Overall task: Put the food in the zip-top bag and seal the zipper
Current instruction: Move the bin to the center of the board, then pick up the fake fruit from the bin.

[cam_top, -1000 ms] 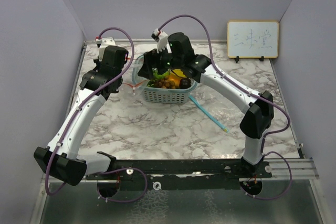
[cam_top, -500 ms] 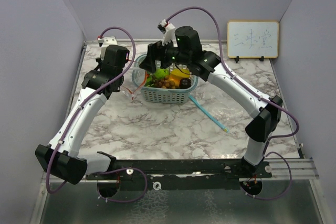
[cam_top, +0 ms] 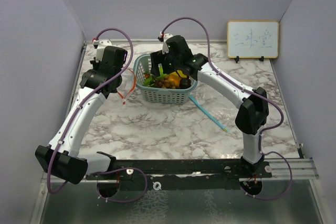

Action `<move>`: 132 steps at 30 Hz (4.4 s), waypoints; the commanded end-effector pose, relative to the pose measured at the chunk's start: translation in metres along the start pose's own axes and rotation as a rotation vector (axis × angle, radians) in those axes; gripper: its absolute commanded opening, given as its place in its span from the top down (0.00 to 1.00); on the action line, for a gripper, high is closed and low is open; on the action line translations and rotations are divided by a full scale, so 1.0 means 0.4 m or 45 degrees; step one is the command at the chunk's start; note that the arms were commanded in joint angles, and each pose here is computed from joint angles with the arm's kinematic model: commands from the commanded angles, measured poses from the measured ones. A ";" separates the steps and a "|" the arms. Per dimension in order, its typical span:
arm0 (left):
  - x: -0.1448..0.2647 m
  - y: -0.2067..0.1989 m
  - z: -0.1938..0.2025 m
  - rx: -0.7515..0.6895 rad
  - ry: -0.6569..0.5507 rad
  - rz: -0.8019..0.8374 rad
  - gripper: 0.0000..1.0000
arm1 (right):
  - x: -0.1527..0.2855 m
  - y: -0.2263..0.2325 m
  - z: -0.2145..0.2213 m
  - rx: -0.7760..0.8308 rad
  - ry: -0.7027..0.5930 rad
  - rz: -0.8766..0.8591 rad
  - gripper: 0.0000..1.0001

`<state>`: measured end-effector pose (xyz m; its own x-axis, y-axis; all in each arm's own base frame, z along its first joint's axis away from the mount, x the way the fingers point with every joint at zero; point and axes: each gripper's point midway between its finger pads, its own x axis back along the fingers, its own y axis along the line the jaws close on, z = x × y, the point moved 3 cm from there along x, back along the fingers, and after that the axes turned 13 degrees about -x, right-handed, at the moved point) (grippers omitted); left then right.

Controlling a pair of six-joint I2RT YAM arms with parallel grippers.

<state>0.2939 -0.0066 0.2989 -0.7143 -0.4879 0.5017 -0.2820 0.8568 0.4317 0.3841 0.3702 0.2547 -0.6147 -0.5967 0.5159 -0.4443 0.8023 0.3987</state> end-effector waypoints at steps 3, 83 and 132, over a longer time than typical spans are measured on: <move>0.015 0.016 -0.022 0.039 -0.051 0.003 1.00 | -0.091 -0.022 0.132 0.001 0.195 -0.016 0.19; 0.032 -0.184 -0.074 0.301 -0.115 0.575 1.00 | 0.148 -0.090 0.044 0.146 -0.022 0.129 0.97; 0.127 -0.100 -0.195 0.354 -0.225 0.590 1.00 | 0.107 -0.023 -0.025 0.073 -0.089 -0.057 0.98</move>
<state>0.3142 -0.0748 0.3375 -0.8704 -0.0614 0.4886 -0.0709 0.9975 -0.0010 0.3616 0.3420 0.1833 -0.5279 -0.5721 0.6277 -0.4648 0.8132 0.3502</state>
